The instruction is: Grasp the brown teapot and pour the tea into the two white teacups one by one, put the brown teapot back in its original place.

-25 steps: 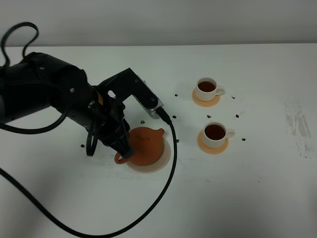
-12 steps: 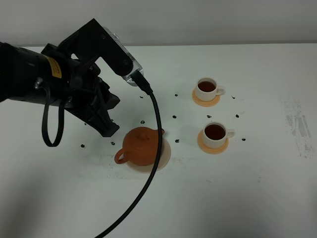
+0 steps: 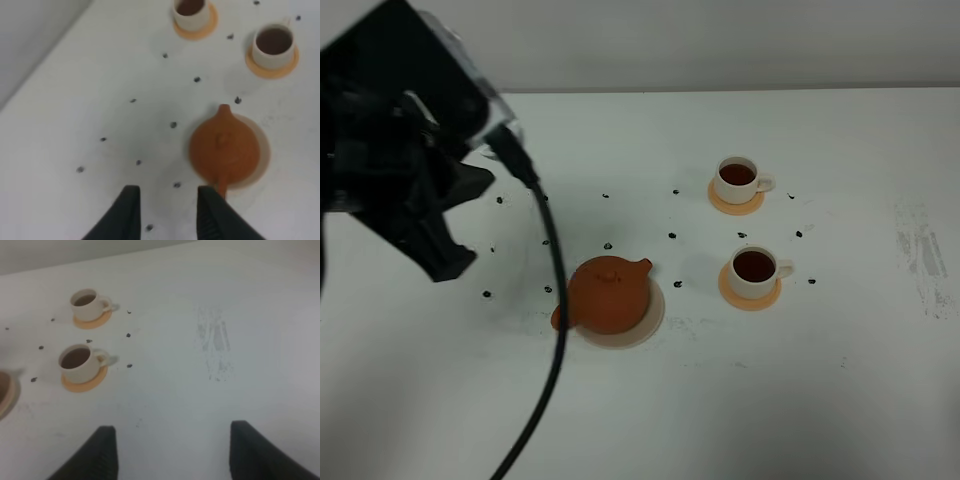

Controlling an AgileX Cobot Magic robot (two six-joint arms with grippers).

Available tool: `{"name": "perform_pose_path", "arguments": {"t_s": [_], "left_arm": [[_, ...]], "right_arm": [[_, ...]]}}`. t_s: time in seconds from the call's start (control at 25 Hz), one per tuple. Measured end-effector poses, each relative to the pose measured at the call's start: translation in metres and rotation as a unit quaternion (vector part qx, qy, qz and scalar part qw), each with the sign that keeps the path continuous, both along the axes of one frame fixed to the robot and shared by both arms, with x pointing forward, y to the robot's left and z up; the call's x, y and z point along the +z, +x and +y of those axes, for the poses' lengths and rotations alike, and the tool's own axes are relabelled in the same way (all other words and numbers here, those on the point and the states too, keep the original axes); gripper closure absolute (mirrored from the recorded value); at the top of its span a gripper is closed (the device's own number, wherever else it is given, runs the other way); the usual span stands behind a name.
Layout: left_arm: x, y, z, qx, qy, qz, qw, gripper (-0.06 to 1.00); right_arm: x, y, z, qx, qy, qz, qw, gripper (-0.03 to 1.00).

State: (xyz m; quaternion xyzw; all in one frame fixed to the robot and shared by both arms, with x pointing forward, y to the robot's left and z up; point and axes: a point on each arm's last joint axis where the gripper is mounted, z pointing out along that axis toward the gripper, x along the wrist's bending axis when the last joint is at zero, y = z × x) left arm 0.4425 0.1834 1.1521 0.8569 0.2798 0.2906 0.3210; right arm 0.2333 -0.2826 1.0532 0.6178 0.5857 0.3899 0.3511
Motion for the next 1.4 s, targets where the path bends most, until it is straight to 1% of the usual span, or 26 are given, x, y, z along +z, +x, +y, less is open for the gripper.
{"name": "perform_pose_path", "arguments": {"t_s": [0.04, 0.08, 0.2, 0.28, 0.36, 0.48, 0.6, 0.72, 0.88, 0.96, 1.04, 1.2, 1.4], "left_arm": [[0.005, -0.005, 0.012, 0.018, -0.002, 0.001, 1.0, 0.64], [0.011, -0.012, 0.025, 0.039, -0.011, 0.001, 0.999, 0.64], [0.027, -0.038, 0.055, 0.096, -0.05, 0.006, 0.994, 0.64], [0.038, -0.062, 0.07, 0.125, -0.078, -0.003, 0.989, 0.64], [0.042, -0.082, 0.081, 0.152, -0.093, -0.001, 0.984, 0.64], [0.041, -0.112, 0.092, 0.194, -0.104, 0.034, 0.975, 0.64], [0.038, -0.123, 0.096, 0.225, -0.123, 0.054, 0.965, 0.64], [0.019, -0.12, 0.096, 0.239, -0.118, 0.086, 0.96, 0.64], [-0.026, -0.119, 0.096, 0.25, -0.09, 0.147, 0.953, 0.64], [-0.044, -0.121, 0.096, 0.253, -0.085, 0.161, 0.95, 0.64], [-0.06, -0.122, 0.097, 0.259, -0.089, 0.164, 0.948, 0.64], [-0.079, -0.131, 0.098, 0.278, -0.102, 0.176, 0.939, 0.64], [-0.085, -0.138, 0.101, 0.287, -0.1, 0.186, 0.934, 0.64]], "right_arm": [[0.0, 0.0, 0.0, 0.0, 0.0, 0.0, 1.0, 0.46], [0.0, 0.0, 0.0, 0.0, 0.0, 0.0, 1.0, 0.46], [0.0, 0.0, 0.0, 0.0, 0.0, 0.0, 1.0, 0.46], [0.0, 0.0, 0.0, 0.0, 0.0, 0.0, 1.0, 0.46], [0.0, 0.0, 0.0, 0.0, 0.0, 0.0, 1.0, 0.46], [0.0, 0.0, 0.0, 0.0, 0.0, 0.0, 1.0, 0.46], [0.0, 0.0, 0.0, 0.0, 0.0, 0.0, 1.0, 0.46], [0.0, 0.0, 0.0, 0.0, 0.0, 0.0, 1.0, 0.46], [0.0, 0.0, 0.0, 0.0, 0.0, 0.0, 1.0, 0.46], [0.0, 0.0, 0.0, 0.0, 0.0, 0.0, 1.0, 0.46], [0.0, 0.0, 0.0, 0.0, 0.0, 0.0, 1.0, 0.46], [0.0, 0.0, 0.0, 0.0, 0.0, 0.0, 1.0, 0.46], [0.0, 0.0, 0.0, 0.0, 0.0, 0.0, 1.0, 0.46]]}}
